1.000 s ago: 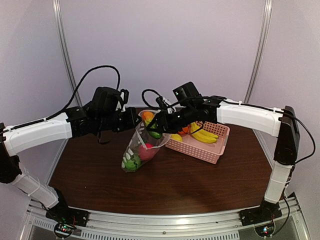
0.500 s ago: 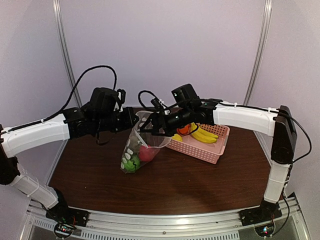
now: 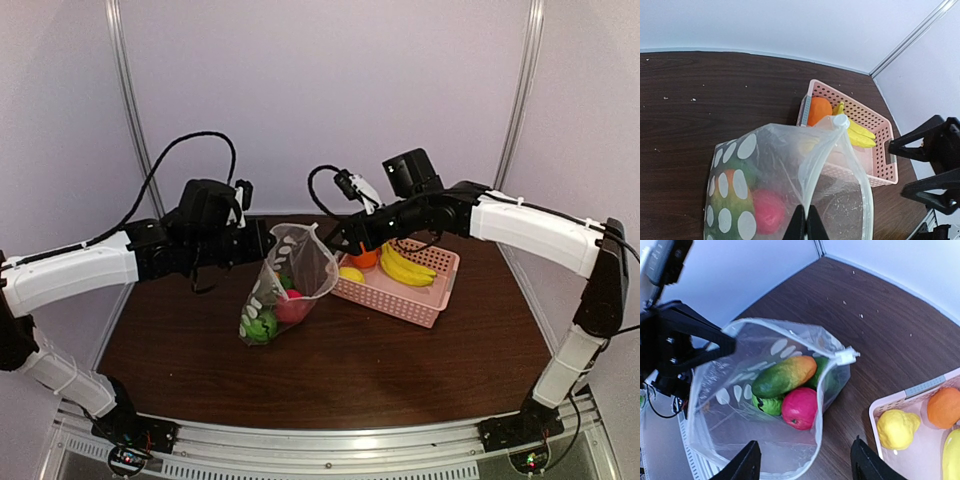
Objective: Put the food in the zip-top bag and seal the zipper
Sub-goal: Adjust the zipper food storage bag at the center of the board.
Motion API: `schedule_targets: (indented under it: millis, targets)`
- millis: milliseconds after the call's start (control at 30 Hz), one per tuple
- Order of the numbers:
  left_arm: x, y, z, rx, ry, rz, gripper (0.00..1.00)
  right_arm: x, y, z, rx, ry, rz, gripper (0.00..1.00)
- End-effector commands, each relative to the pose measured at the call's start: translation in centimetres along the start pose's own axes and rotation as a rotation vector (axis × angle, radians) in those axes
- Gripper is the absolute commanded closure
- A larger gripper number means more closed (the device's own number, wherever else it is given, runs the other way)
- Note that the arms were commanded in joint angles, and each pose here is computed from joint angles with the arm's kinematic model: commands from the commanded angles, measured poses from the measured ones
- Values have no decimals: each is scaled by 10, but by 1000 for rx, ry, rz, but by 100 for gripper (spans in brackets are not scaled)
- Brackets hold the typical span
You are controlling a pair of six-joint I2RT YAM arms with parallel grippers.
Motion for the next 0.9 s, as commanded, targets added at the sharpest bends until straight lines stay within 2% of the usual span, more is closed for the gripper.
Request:
schedule_targets:
  millis: [0, 133, 167, 233, 300, 367, 433, 500, 567, 633, 733, 800, 867]
  targets:
    - [8, -7, 7, -50, -40, -26, 100, -54, -16, -32, -63, 199, 42, 41]
    - [9, -5, 10, -37, -42, -36, 100, -59, -18, -47, -49, 239, 25, 55]
    - [9, -4, 11, -31, -44, -39, 100, -58, -16, -51, -29, 242, 22, 62]
    - [10, -1, 12, -14, -47, -48, 100, -52, -15, -54, -11, 234, 14, 85]
    - [13, 2, 16, 15, -58, -64, 100, -38, -13, -56, 6, 211, 16, 100]
    - [25, 8, 27, 87, -100, -83, 100, -13, -7, -54, 51, 163, 27, 100]
    - [46, 18, 49, 177, -210, -67, 100, 18, 9, -46, 141, 80, 57, 100]
    - [58, 12, 68, 98, -296, -55, 100, 35, 18, -40, 191, 1, 54, 100]
    - [61, 6, 77, 16, -338, -46, 100, 34, 19, -47, 207, -8, 40, 100]
    - [57, 6, 69, 31, -306, -61, 100, 21, 15, -62, 209, 46, 26, 100]
    - [38, 4, 42, 58, -174, -112, 100, -1, 10, -84, 232, 112, 3, 100]
    - [24, 0, 24, 57, -80, -142, 100, -10, 10, -90, 251, 136, -11, 97]
    - [15, -3, 11, 53, -18, -157, 100, -12, 14, -89, 272, 140, -9, 90]
Point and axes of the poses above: each gripper's point midway between its finger pads, its own z axis back along the fingers, its own y axis along the line the jaws close on, x = y × z, the point moved 3 cm from there along z, back along the fingers, and after that the axes turned 12 degrees about z, right-handed, at the moved point
